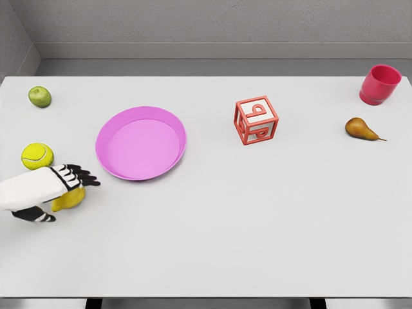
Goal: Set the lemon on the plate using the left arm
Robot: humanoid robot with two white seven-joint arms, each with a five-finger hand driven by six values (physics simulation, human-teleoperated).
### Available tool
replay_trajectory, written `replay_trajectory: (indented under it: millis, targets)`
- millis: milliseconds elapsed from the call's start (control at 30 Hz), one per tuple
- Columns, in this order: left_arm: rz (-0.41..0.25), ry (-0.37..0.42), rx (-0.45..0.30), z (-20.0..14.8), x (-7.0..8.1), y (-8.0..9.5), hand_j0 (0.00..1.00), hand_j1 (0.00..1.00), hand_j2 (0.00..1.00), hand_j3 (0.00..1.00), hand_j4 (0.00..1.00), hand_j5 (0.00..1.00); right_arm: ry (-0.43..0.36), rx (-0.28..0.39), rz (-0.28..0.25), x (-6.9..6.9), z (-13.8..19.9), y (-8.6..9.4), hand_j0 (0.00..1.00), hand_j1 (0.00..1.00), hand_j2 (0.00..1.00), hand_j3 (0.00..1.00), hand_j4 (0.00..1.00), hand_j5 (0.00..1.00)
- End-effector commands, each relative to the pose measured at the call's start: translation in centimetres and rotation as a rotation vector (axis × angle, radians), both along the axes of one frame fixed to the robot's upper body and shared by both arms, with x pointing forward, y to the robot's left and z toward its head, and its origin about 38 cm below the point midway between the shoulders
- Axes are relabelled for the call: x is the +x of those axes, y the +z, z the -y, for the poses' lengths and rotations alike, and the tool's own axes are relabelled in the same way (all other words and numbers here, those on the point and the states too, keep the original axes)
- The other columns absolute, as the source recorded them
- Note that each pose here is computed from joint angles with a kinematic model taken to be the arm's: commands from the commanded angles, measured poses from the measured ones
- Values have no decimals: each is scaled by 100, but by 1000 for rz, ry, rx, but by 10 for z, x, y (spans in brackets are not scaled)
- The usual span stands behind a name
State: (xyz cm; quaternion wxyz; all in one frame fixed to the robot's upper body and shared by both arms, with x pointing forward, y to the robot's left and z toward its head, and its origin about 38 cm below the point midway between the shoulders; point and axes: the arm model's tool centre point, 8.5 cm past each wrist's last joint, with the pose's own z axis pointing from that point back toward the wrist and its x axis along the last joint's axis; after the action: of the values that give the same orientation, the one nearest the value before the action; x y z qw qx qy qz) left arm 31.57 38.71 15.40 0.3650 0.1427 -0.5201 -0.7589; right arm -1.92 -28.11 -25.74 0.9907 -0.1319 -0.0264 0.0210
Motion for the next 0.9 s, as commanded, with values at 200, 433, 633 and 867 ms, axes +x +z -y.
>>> replay_trajectory:
  millis: [200, 433, 633, 867]
  targets:
    - [-11, 7, -2, 0, -1, -5, 100, 100, 100, 100, 100, 100, -1, 0, 0, 0, 0, 0, 100, 100, 100, 100, 100, 100]
    - [-5, 4, -26, 7, 0, -9, 100, 100, 100, 100, 100, 100, -1, 0, 0, 0, 0, 0, 100, 100, 100, 100, 100, 100]
    - [0, 29, -6, 1, 6, -15, 100, 100, 100, 100, 100, 100, -1, 0, 0, 0, 0, 0, 100, 100, 100, 100, 100, 100]
    - [2, 16, 29, 1, 5, -18, 78, 78, 78, 78, 78, 78, -1, 0, 0, 0, 0, 0, 100, 100, 100, 100, 100, 100]
